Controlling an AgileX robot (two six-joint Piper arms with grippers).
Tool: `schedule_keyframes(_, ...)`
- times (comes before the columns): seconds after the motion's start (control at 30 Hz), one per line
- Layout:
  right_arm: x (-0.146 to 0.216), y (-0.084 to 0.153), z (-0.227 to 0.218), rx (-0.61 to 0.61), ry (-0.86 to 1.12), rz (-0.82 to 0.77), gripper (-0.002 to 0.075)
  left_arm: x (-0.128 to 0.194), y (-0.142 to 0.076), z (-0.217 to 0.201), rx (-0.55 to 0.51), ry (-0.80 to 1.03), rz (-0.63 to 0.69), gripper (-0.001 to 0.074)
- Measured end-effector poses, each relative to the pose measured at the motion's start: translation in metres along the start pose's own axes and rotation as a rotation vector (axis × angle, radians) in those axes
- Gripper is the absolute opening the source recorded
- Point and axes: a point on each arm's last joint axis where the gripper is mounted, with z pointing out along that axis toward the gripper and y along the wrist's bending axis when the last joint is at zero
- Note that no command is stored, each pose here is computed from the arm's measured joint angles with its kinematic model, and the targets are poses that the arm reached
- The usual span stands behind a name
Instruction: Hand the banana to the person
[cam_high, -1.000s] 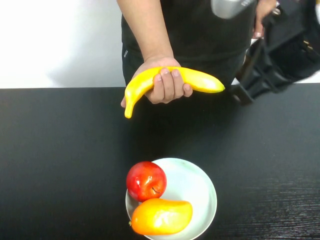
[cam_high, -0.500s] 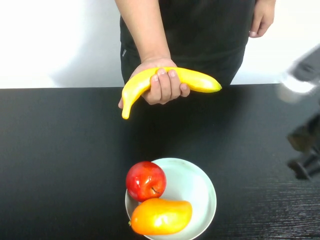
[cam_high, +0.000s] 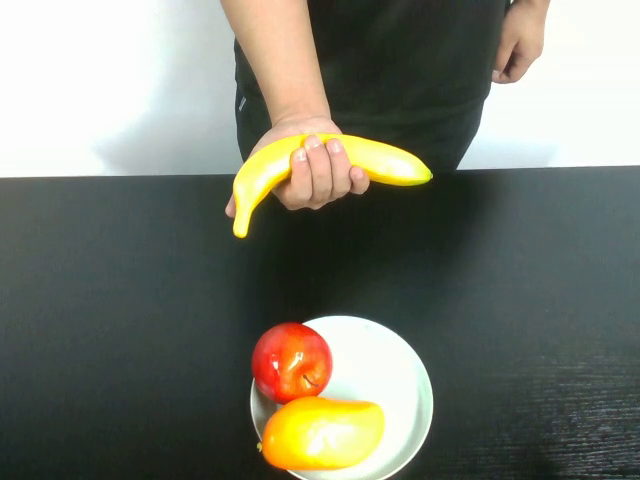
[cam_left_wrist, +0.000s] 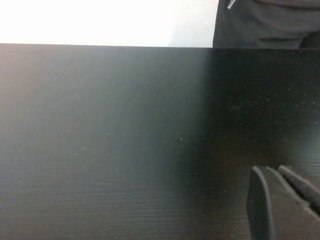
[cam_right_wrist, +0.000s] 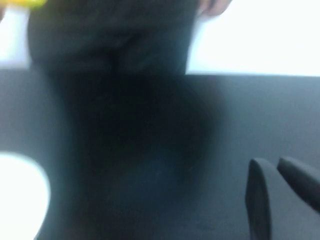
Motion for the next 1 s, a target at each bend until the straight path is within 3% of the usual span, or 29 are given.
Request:
schedule_keyframes(0.23,0.021,-0.003,-0.013,0.031,0.063,-0.049,-0.0008,0.000,0.000,0.000,0.000,0.000,0.000,-0.0004)
schedule_keyframes(0.37,0.032,-0.005,-0.015,0.044,0.199,-0.116,-0.0008,0.000,0.000,0.000,0.000,-0.001,0.000,-0.0004)
schedule_keyframes(1.0,0.032,-0.005,-0.015,0.045,0.198,-0.124,-0.0008,0.000,0.000,0.000,0.000,-0.001,0.000,-0.0004)
